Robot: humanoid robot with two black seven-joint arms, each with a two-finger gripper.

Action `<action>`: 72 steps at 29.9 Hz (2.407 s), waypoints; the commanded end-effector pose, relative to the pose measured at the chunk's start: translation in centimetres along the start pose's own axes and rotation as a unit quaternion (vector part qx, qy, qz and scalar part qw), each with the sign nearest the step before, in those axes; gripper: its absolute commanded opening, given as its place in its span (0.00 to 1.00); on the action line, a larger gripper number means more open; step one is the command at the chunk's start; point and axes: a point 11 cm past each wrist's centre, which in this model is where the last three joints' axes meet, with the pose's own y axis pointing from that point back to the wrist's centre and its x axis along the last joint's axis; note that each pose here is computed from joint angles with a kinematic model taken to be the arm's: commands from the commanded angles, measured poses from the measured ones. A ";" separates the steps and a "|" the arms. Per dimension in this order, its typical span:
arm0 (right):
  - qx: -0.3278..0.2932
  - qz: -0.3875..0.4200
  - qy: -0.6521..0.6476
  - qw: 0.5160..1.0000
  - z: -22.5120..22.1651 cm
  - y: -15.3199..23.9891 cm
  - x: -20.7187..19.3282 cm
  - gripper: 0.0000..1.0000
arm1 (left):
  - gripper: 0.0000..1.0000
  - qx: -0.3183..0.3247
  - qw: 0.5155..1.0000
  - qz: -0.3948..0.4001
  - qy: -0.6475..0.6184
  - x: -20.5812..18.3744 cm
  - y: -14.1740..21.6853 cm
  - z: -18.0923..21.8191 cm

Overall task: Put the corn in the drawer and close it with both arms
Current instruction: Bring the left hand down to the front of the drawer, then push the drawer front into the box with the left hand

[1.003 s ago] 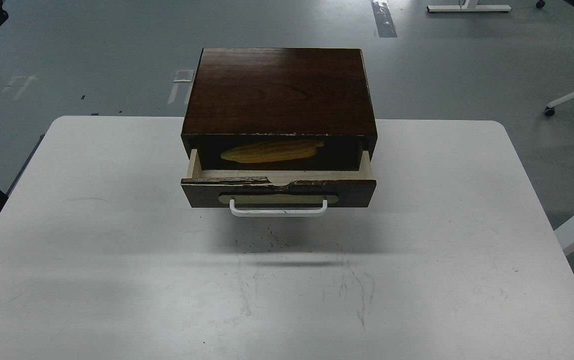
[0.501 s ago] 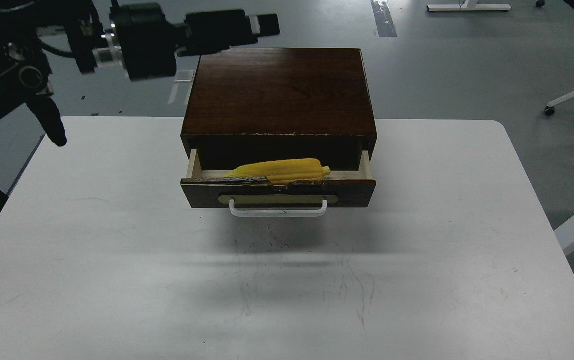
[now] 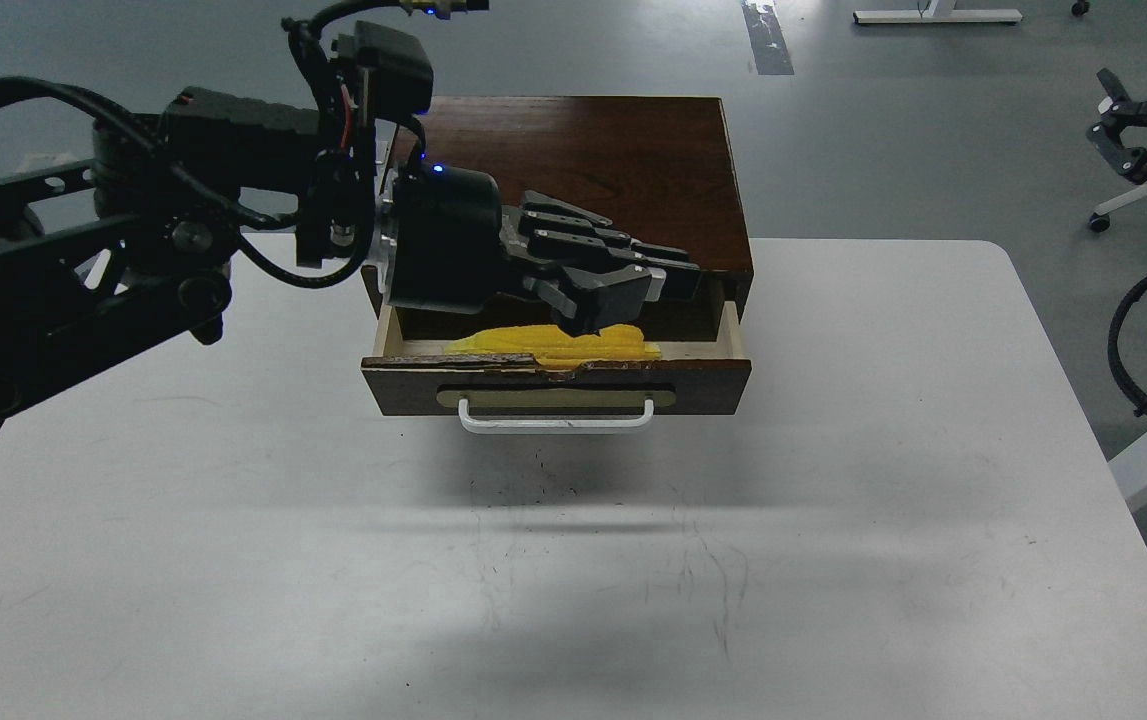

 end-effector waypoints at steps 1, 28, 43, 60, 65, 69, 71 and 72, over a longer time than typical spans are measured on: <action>-0.028 0.014 -0.039 0.999 5.5 0.7 0.6 1.00 | 0.00 0.009 0.999 -0.040 -0.028 -2.2 -1.1 -0.3; -0.030 0.028 -0.054 0.998 8.2 0.4 0.6 1.00 | 0.00 0.071 0.941 -0.241 -0.228 -11.6 -2.9 -2.5; -0.027 0.028 -0.052 0.998 7.8 0.4 0.7 1.00 | 0.00 0.096 0.938 -0.250 -0.222 -11.7 -2.2 -4.1; -0.021 0.029 -0.046 0.998 6.9 0.4 0.9 1.00 | 0.00 0.145 0.933 -0.256 -0.206 -11.2 -0.7 -7.2; -0.022 0.030 -0.044 0.998 6.8 0.4 1.0 1.00 | 0.00 0.164 0.931 -0.256 -0.202 -10.7 -0.2 -8.4; -0.021 0.029 -0.045 0.998 6.8 0.4 1.0 1.00 | 0.00 0.180 0.929 -0.258 -0.196 -10.6 0.3 -9.4; -0.021 0.029 -0.045 0.998 6.8 0.4 1.0 1.00 | 0.00 0.186 0.928 -0.259 -0.192 -10.6 0.6 -9.8; -0.020 0.029 -0.045 0.998 6.8 0.4 1.0 1.00 | 0.00 0.189 0.928 -0.259 -0.191 -10.6 0.6 -10.0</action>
